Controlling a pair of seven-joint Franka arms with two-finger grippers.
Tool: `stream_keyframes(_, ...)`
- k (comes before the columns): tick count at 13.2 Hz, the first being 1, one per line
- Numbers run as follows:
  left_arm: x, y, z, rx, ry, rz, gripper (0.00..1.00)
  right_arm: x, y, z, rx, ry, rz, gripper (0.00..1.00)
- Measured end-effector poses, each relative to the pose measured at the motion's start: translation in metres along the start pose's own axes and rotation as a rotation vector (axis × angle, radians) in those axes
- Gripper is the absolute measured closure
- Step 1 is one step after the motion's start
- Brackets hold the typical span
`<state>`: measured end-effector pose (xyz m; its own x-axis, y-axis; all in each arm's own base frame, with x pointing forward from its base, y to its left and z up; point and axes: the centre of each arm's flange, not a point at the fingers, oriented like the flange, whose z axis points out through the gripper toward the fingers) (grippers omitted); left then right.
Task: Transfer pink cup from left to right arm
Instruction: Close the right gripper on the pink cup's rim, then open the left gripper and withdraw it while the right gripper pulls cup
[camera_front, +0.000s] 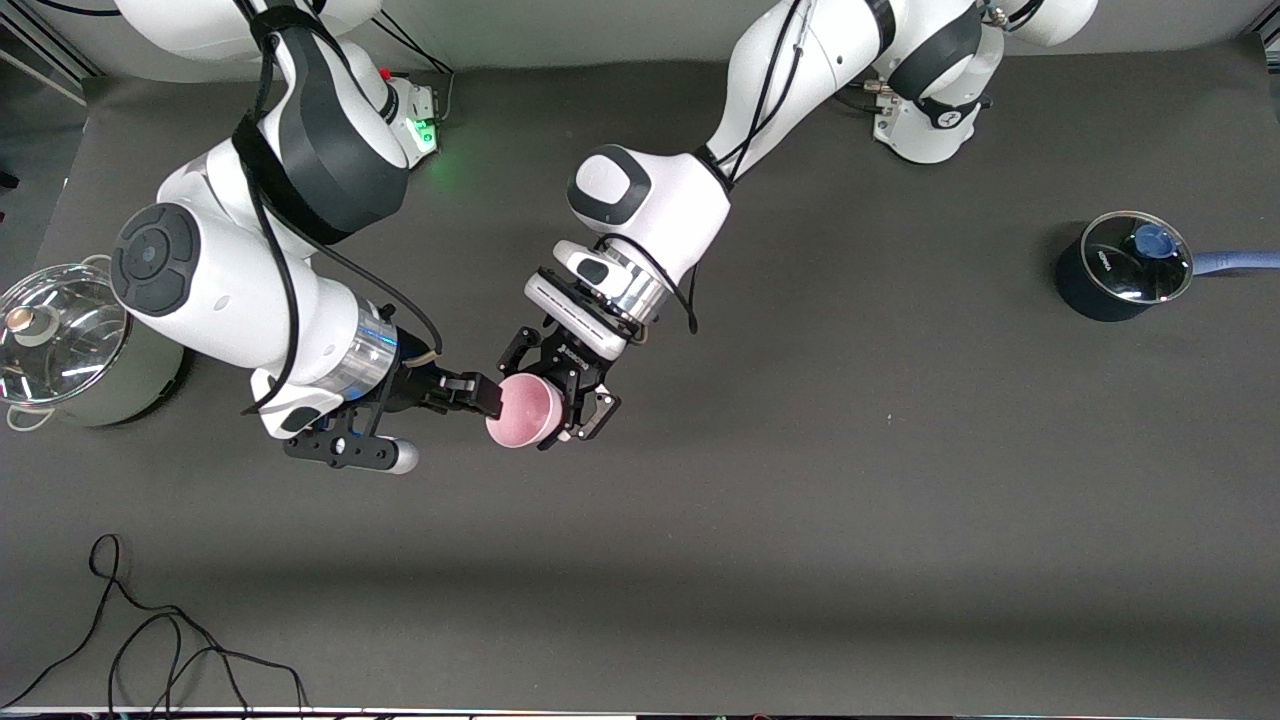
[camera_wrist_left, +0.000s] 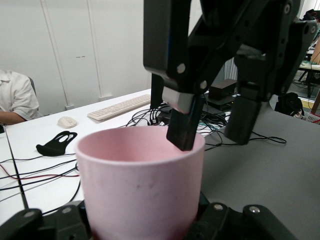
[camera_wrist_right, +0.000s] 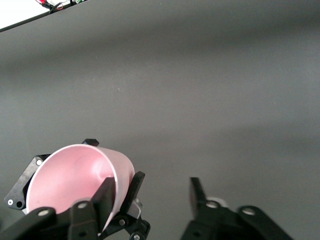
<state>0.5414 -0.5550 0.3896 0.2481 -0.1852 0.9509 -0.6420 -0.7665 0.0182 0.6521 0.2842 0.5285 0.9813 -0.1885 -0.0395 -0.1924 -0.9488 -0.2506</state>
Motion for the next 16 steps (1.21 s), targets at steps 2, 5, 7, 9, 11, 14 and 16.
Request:
stream_keyframes(2,-0.0006,0.0017,0.0001,-0.003,-0.001,0.001,0.35,-0.0008,-0.0016,-0.0007,0.004,0.000,-0.002,0.47)
stream_keyframes(5,-0.0013,0.0048,-0.0001,-0.006,-0.002,0.003,0.35,-0.0025,-0.0039,-0.0019,0.009,0.000,-0.006,0.64)
stream_keyframes(7,-0.0015,0.0056,0.0000,-0.009,-0.002,0.003,0.35,-0.0027,-0.0045,-0.0020,0.011,0.001,-0.006,0.68)
stream_keyframes(9,-0.0020,0.0092,0.0000,-0.014,-0.003,0.005,0.35,-0.0042,-0.0075,-0.0022,0.017,0.002,-0.010,0.90)
stream_keyframes(11,-0.0019,0.0096,0.0000,-0.015,-0.003,0.007,0.35,-0.0044,-0.0081,-0.0025,0.019,0.003,-0.011,0.97)
stream_keyframes(14,-0.0018,0.0094,0.0000,-0.015,-0.003,0.007,0.35,-0.0044,-0.0082,-0.0026,0.020,0.004,-0.011,0.97)
stream_keyframes(16,-0.0017,0.0092,0.0000,-0.014,-0.002,0.008,0.35,-0.0044,-0.0083,-0.0027,0.021,0.004,-0.011,0.97)
